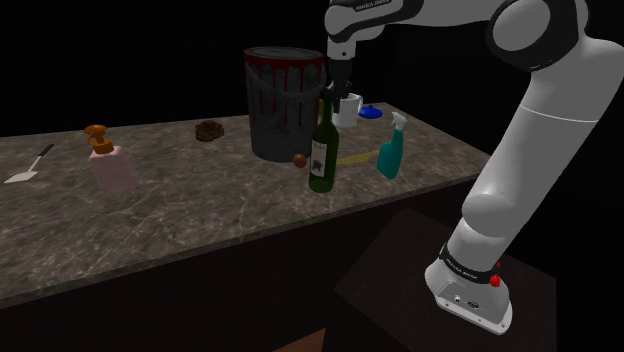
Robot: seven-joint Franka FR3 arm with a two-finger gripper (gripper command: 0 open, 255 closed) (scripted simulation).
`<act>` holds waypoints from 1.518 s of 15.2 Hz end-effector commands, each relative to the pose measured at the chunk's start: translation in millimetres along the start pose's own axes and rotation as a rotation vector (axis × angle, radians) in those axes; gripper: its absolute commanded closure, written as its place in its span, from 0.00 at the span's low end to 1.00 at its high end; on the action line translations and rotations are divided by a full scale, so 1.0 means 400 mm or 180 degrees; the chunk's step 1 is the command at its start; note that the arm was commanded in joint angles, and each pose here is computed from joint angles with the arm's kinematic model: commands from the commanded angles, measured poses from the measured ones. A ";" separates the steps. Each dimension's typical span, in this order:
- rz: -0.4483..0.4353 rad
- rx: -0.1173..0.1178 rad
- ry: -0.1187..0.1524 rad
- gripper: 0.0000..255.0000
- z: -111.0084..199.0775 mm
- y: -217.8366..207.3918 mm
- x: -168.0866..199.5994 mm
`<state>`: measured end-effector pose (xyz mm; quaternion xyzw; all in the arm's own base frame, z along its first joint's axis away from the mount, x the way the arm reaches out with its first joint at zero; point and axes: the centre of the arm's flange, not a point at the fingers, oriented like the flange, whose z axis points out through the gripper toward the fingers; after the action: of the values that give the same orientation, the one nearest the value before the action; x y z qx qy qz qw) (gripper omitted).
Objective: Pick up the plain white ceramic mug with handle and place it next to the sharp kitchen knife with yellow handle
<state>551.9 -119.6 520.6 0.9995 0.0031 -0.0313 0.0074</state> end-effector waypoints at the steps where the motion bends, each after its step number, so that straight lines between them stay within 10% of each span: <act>1: -0.0004 0.0000 0.0001 1.00 0.004 0.069 -0.011; 23: -0.0004 0.0000 0.0001 1.00 0.057 0.694 -0.100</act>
<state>512.8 -396.1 508.6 0.9995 0.0034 -0.0315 0.0071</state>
